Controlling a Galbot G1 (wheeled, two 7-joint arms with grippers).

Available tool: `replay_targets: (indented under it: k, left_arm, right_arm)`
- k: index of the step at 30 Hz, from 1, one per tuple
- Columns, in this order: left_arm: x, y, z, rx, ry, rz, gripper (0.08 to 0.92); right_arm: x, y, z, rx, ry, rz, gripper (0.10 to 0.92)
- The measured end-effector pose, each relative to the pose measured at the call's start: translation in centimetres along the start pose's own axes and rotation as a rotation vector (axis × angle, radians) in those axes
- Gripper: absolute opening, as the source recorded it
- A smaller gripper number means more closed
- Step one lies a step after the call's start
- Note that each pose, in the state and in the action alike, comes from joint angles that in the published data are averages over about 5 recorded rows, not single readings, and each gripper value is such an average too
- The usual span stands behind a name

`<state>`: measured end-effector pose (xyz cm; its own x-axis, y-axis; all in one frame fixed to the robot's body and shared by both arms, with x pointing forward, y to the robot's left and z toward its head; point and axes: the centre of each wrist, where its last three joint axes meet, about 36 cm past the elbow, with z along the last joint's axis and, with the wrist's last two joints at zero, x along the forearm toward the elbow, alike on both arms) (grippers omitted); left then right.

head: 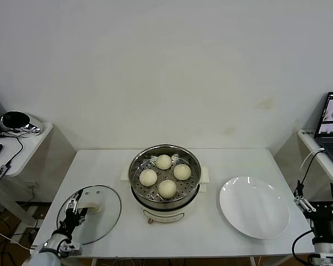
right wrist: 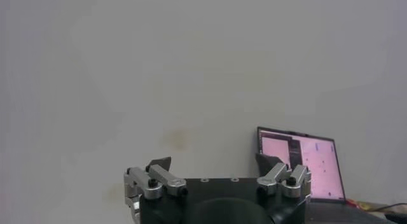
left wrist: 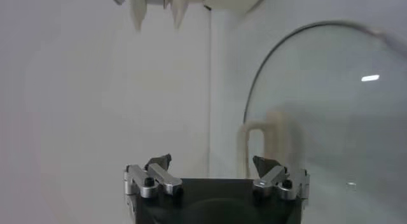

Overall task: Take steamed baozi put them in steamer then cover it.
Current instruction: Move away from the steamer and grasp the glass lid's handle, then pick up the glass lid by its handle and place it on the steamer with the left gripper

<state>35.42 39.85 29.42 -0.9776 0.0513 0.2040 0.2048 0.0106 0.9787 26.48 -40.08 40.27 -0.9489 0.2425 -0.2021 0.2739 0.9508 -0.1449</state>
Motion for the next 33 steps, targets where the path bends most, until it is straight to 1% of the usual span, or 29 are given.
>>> replay_targets:
  k: [3, 5, 10, 14, 19, 25, 28, 33]
  left_arm:
    - [-0.9, 0.0, 0.2, 0.008, 0.006, 0.003, 0.811]
    - [-1.2, -0.2, 0.4, 0.013, 0.011, 0.01, 0.774]
    - [-1.6, -0.9, 0.7, 0.023, 0.024, 0.033, 0.627]
    - [-1.8, -1.3, 1.0, 0.031, 0.031, 0.039, 0.515]
    - [-1.7, -1.5, 0.9, 0.053, 0.034, 0.031, 0.368]
    - [-1.4, -1.7, 0.7, 0.071, 0.049, 0.009, 0.202]
    - [-1.0, -1.6, 0.7, 0.072, 0.06, -0.01, 0.161]
    - [-0.1, -0.6, 0.8, 0.058, 0.082, -0.046, 0.159]
  right_arm:
    - [0.0, 0.0, 0.1, -0.001, 0.003, 0.002, 0.823]
    - [0.1, 0.0, 0.2, -0.002, 0.005, 0.003, 0.823]
    - [0.0, 0.0, 0.3, -0.003, 0.005, 0.003, 0.823]
    - [0.1, 0.1, 0.2, -0.004, 0.004, 0.001, 0.823]
    - [0.1, 0.3, 0.2, -0.006, 0.005, -0.004, 0.823]
    - [0.1, 0.5, 0.2, -0.007, 0.007, -0.014, 0.823]
    - [0.1, 0.7, 0.1, -0.007, 0.006, -0.022, 0.823]
    - [0.0, 1.0, 0.0, -0.009, 0.001, -0.036, 0.823]
